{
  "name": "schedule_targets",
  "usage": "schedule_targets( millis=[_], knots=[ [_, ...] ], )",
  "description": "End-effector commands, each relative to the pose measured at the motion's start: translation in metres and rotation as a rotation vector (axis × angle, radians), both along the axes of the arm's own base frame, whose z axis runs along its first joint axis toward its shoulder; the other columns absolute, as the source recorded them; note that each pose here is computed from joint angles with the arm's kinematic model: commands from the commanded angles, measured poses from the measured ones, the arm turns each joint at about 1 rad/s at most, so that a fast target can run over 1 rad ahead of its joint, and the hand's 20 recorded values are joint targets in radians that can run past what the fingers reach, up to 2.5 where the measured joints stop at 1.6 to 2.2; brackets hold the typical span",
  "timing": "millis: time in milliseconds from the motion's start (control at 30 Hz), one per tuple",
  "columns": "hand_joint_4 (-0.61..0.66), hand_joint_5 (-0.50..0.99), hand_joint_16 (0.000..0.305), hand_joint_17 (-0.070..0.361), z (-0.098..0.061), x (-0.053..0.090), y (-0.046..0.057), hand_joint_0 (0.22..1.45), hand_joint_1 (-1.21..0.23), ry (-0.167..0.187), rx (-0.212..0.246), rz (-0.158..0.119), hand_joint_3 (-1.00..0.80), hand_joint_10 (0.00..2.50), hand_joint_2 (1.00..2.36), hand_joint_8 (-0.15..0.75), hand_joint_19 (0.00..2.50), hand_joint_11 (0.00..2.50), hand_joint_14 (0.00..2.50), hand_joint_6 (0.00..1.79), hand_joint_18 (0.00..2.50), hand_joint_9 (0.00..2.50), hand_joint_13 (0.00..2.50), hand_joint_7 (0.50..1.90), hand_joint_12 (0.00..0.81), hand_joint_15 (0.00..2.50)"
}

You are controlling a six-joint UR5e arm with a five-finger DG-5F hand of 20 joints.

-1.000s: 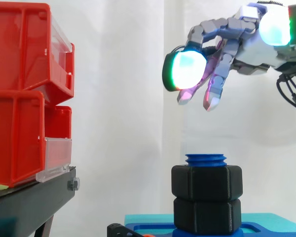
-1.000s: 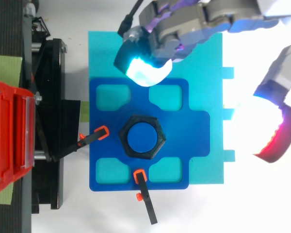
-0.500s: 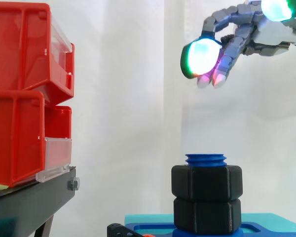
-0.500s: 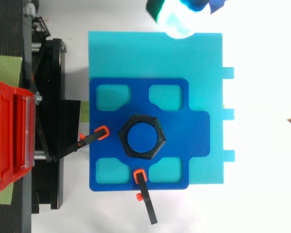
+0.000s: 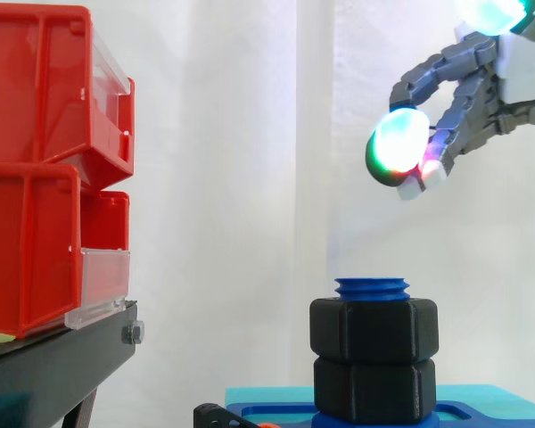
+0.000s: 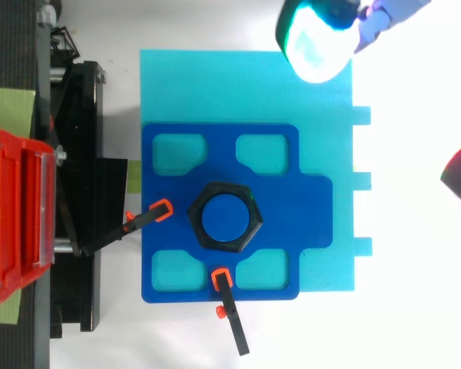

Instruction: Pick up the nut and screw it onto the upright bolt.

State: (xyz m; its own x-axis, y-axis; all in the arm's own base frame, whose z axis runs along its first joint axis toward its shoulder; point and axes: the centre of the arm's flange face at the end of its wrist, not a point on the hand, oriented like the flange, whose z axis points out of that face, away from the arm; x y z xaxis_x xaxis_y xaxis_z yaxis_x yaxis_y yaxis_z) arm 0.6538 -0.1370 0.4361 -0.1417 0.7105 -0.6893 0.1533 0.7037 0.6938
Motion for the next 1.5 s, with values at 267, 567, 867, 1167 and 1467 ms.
schedule_targets(
  millis=[267,567,867,1167,1467],
  knots=[
    [0.16,-0.17,0.048,0.107,0.017,-0.018,0.025,0.46,-0.44,0.069,0.206,-0.062,-0.50,0.00,1.00,0.252,0.00,0.00,0.00,0.50,0.00,0.57,0.17,0.77,0.373,0.00],
    [0.16,-0.20,0.048,0.107,0.031,-0.033,0.028,0.49,-0.47,0.095,0.209,-0.058,-0.50,0.00,1.00,0.249,0.00,0.00,0.00,0.50,0.00,0.42,0.05,0.77,0.372,0.00],
    [0.16,-0.20,0.048,0.108,0.009,-0.083,0.032,0.49,-0.50,-0.002,0.242,-0.082,-0.50,0.00,1.00,0.248,0.01,0.00,0.00,0.50,0.00,0.41,0.04,0.77,0.373,0.00],
    [0.14,-0.23,0.051,0.115,-0.030,-0.096,0.038,0.50,-0.50,-0.078,0.271,-0.061,-0.50,0.00,1.00,0.236,0.00,0.00,0.00,0.50,0.00,0.24,0.00,0.67,0.372,0.00],
    [0.14,-0.28,0.055,0.123,-0.041,-0.093,0.030,0.48,-0.47,-0.145,0.254,-0.161,-0.50,0.00,1.00,0.215,0.00,0.00,0.00,0.50,0.00,0.00,0.00,0.54,0.371,0.00]
  ],
)
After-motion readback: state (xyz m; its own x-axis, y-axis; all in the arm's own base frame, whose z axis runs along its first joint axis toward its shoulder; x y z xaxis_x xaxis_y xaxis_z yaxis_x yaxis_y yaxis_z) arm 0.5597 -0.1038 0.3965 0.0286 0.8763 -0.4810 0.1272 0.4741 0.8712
